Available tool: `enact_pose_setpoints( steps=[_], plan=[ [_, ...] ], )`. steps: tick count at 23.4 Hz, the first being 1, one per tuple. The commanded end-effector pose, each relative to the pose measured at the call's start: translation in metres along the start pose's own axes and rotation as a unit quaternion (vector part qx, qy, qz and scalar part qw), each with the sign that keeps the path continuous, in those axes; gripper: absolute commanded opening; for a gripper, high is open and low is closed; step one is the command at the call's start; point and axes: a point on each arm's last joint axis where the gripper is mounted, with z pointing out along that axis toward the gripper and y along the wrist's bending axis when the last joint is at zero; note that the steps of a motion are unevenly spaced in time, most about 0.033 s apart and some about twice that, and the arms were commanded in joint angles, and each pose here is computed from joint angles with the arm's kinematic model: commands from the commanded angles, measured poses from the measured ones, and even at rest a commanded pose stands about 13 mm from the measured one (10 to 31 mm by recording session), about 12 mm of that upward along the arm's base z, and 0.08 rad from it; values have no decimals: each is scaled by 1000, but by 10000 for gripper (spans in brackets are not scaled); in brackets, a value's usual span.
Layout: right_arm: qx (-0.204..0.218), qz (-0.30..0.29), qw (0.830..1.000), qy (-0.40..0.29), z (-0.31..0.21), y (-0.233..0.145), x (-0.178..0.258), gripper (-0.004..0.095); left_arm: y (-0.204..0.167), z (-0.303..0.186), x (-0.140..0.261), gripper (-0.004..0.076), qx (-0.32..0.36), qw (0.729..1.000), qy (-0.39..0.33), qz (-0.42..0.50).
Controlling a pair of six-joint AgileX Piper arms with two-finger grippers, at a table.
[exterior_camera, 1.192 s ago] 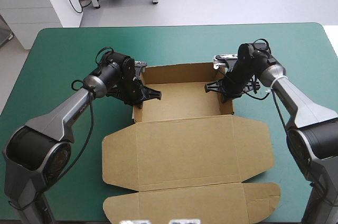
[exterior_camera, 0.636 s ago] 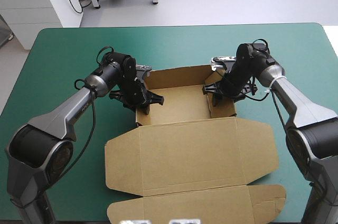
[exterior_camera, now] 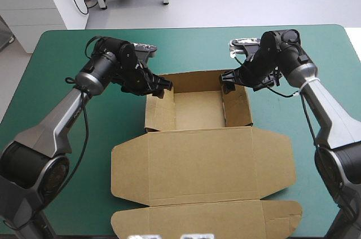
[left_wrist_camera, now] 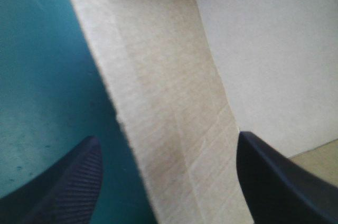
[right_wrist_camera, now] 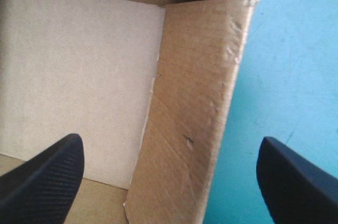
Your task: Fold the box
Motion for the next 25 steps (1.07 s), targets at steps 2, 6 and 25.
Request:
enact_pose_setpoints(
  steps=[2,6,25],
  plan=[
    [11,-9,998,-65,-54,6,6,819,10,-63,9,512,-43,997,-58,14],
    [9,-12,996,-87,-73,9,12,818,19,-96,18,510,-61,993,-100,2],
    [33,-26,993,-114,-97,7,22,818,35,-221,153,-8,-118,959,-238,100]
  ],
)
